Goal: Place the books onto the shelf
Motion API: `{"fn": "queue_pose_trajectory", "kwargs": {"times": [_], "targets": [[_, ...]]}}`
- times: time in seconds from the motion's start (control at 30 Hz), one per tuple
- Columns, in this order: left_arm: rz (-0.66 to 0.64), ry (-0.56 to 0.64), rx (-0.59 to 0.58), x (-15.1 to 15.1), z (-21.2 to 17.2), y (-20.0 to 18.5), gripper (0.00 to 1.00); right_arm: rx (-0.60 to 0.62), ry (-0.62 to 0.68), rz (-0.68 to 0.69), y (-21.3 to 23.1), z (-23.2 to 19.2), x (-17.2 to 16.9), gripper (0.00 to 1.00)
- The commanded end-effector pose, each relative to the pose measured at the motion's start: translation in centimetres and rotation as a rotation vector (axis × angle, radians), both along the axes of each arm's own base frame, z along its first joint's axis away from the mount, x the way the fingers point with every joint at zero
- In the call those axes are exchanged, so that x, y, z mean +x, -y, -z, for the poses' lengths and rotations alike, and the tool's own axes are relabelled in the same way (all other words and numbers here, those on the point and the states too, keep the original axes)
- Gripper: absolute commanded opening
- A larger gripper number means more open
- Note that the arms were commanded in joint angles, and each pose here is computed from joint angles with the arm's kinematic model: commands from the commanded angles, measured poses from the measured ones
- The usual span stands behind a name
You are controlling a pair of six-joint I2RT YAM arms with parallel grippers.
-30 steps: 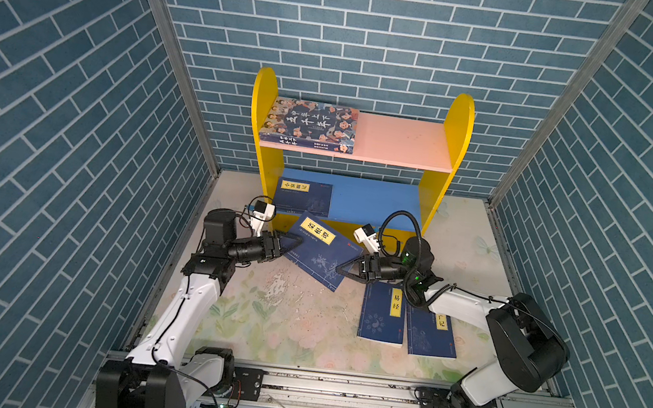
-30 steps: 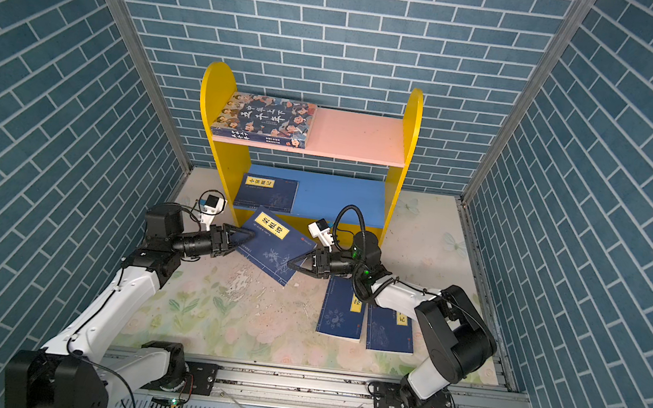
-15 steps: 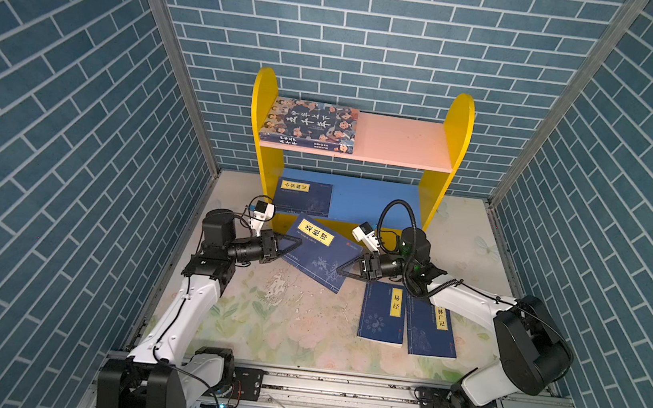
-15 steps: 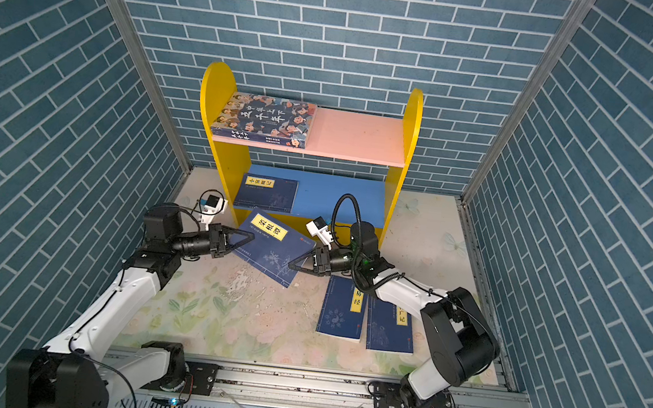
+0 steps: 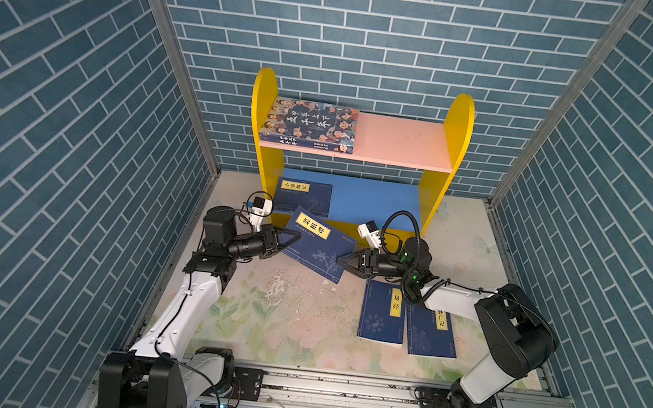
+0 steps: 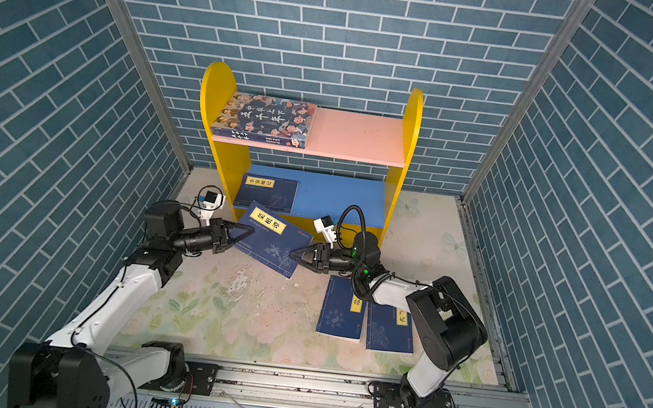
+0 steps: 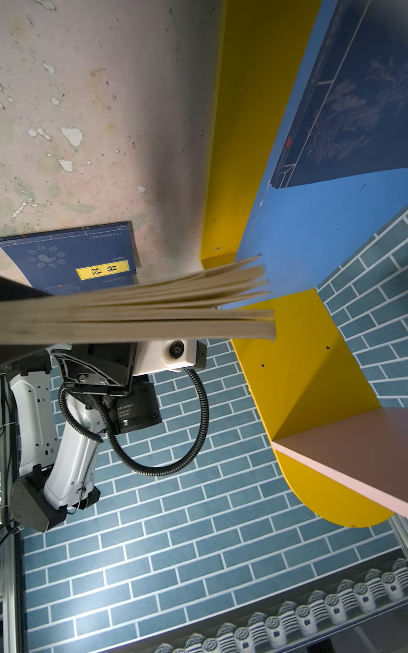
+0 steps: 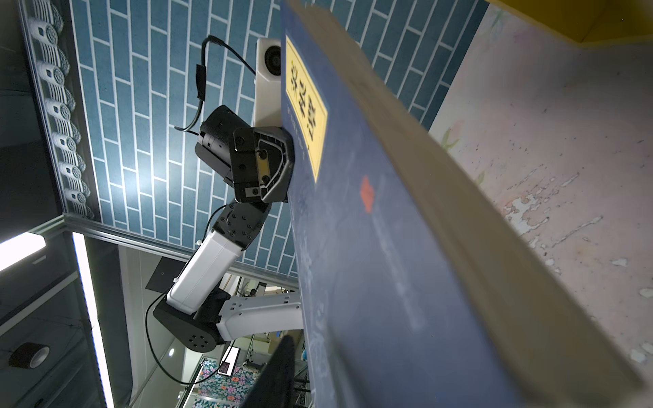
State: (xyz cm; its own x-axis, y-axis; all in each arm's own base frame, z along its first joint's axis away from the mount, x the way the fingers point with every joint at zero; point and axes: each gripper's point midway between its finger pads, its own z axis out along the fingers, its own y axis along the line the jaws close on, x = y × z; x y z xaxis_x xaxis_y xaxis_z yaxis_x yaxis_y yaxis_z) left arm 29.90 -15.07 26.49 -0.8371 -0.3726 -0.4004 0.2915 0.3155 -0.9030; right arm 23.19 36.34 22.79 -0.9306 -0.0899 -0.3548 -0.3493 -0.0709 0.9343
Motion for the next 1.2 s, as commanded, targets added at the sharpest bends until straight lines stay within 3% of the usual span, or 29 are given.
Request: {"fn": "queue_pose_trajectory", "kwargs": {"times": [0.0, 0.53, 0.93, 1.0, 1.1, 1.17], "targets": [[-0.054, 0.056, -0.024, 1.4, -2.0, -0.5, 0.00, 0.091, 0.050, 0.050, 0.3, -2.6, 0.5, 0.39], [-0.132, 0.023, -0.051, 2.7, -1.1, -1.4, 0.00, 0.137, 0.018, 0.082, -1.2, -2.7, 1.7, 0.33], [-0.160, -0.016, 0.021, 2.5, 1.8, -1.8, 0.00, 0.165, 0.005, 0.097, -2.1, -2.9, 3.2, 0.06], [-0.168, -0.018, 0.041, 2.5, 2.1, -1.9, 0.09, 0.168, 0.009, 0.105, -2.1, -2.9, 3.7, 0.00], [-0.192, -0.028, 0.089, 2.6, 2.8, -2.5, 0.41, 0.167, 0.015, 0.116, -2.0, -3.0, 4.5, 0.00], [-0.217, -0.043, 0.117, 2.6, 3.5, -3.1, 0.57, 0.166, 0.019, 0.126, -1.9, -3.1, 5.3, 0.00]]}}
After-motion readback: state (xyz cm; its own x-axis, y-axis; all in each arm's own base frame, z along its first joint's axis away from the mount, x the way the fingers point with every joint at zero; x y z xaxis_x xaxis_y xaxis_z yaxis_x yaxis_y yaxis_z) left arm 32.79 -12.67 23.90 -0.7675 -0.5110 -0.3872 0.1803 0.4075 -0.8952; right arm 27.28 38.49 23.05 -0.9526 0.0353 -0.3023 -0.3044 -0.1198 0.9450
